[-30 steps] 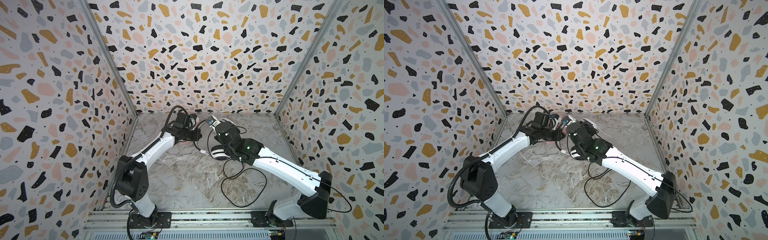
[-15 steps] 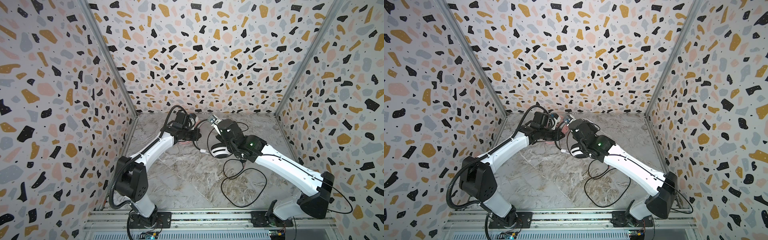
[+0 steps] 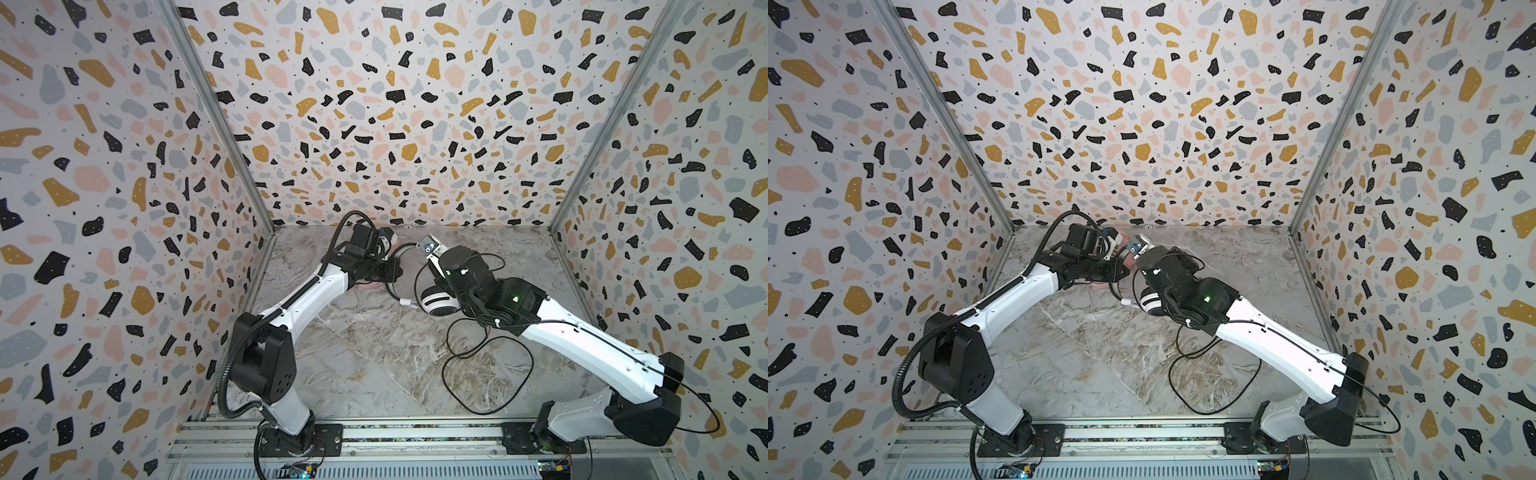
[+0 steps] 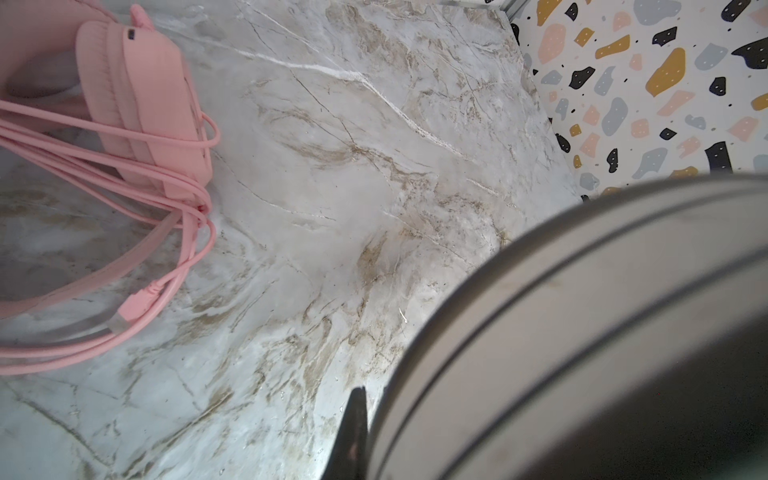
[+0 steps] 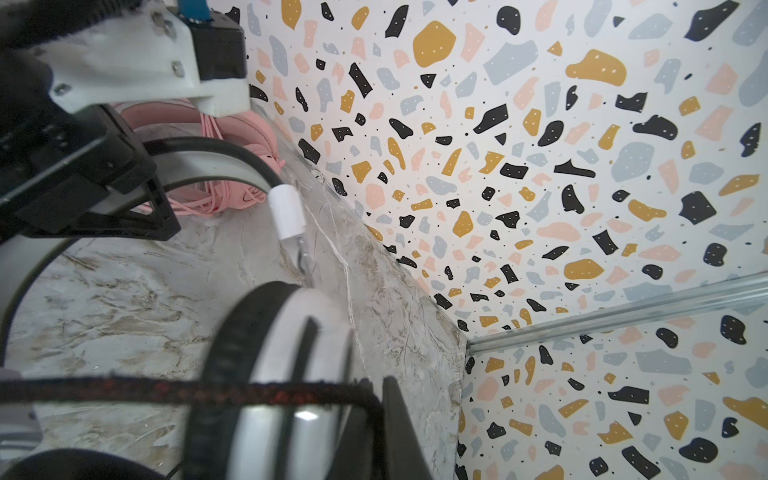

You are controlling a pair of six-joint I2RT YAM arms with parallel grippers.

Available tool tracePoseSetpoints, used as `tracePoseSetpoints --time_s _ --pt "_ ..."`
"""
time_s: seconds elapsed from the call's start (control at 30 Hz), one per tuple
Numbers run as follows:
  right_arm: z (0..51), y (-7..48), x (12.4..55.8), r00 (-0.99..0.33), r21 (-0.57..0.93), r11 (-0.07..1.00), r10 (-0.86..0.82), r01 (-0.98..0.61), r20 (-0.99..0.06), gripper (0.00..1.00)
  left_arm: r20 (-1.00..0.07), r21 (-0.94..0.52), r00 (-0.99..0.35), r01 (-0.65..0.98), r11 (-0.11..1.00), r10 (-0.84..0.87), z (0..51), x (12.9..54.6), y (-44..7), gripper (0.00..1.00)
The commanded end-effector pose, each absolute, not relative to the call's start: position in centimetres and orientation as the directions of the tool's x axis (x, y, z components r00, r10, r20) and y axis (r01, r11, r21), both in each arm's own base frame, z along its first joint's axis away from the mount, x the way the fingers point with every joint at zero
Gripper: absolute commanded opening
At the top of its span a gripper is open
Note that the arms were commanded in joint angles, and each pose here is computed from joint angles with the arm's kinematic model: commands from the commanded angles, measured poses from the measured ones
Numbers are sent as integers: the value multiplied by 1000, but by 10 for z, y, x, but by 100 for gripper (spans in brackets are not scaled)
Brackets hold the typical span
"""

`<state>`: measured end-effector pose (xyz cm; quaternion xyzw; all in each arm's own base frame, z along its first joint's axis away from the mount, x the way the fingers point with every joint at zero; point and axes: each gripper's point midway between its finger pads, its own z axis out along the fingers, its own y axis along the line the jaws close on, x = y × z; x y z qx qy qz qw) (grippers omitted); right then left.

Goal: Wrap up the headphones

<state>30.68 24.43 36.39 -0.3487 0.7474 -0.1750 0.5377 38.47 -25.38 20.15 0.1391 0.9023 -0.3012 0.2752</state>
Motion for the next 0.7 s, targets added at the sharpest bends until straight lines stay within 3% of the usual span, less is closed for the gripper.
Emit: tracePoseSetpoints --time_s 0.0,0.67 --pt "385 228 298 -184 -610 742 -664 -278 -724 5 -673 -471 -738 477 742 47 246 394 -259 0" --pt "364 228 351 -164 -521 746 -625 -414 -764 6 -725 -452 -674 617 644 138 263 372 -280 0"
